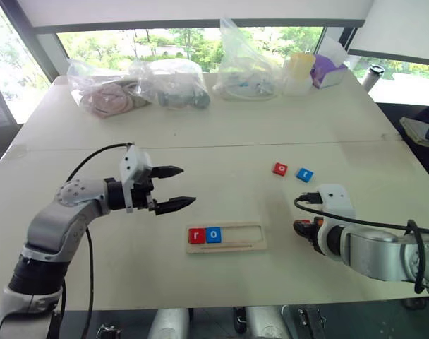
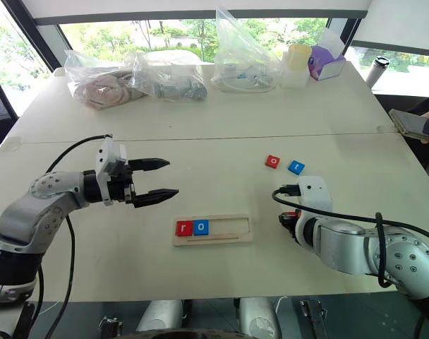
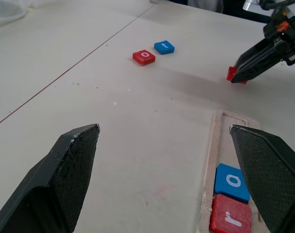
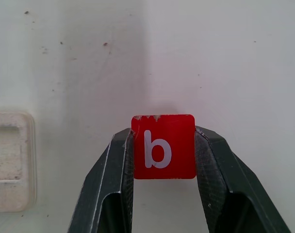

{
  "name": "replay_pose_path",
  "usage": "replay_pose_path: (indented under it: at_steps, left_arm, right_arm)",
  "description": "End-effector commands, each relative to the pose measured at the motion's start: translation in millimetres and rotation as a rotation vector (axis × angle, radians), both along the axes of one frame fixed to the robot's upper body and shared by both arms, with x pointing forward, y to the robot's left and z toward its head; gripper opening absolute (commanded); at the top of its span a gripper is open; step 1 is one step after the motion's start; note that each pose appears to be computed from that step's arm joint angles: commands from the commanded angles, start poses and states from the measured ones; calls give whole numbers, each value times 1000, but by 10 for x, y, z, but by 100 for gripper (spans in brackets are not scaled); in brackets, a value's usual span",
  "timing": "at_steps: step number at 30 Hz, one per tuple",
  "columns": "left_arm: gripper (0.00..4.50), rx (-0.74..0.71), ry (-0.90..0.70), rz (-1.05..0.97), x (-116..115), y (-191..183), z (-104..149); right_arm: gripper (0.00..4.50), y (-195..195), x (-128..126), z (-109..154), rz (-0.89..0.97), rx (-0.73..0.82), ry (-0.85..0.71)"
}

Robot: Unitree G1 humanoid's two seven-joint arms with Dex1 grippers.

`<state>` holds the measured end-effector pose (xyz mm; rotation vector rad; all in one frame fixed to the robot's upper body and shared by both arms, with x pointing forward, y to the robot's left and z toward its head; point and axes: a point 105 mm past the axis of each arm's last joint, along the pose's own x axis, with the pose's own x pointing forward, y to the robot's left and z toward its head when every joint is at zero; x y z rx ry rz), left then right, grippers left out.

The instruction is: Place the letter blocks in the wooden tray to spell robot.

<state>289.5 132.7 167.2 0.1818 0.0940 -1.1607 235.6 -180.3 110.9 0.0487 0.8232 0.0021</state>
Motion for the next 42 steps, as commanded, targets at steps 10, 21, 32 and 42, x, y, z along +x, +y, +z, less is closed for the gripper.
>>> replay_pose_path:
  at_steps: [10,21,32,42]
  left_arm:
    - [450,-4,-50,2,0,-39,50]
    - [450,-9,-64,-18,75,-96,41]
    - [450,-3,-94,-22,129,-102,54]
    - [450,-6,-100,-12,136,-114,59]
  right_arm:
    - [355,20,-60,-31,36,4,26]
    - [447,-143,497,860,564,-287,-95]
    - [447,-496,179,412,1195,-455,-37]
    - [447,-422,67,385,1180,-371,-148]
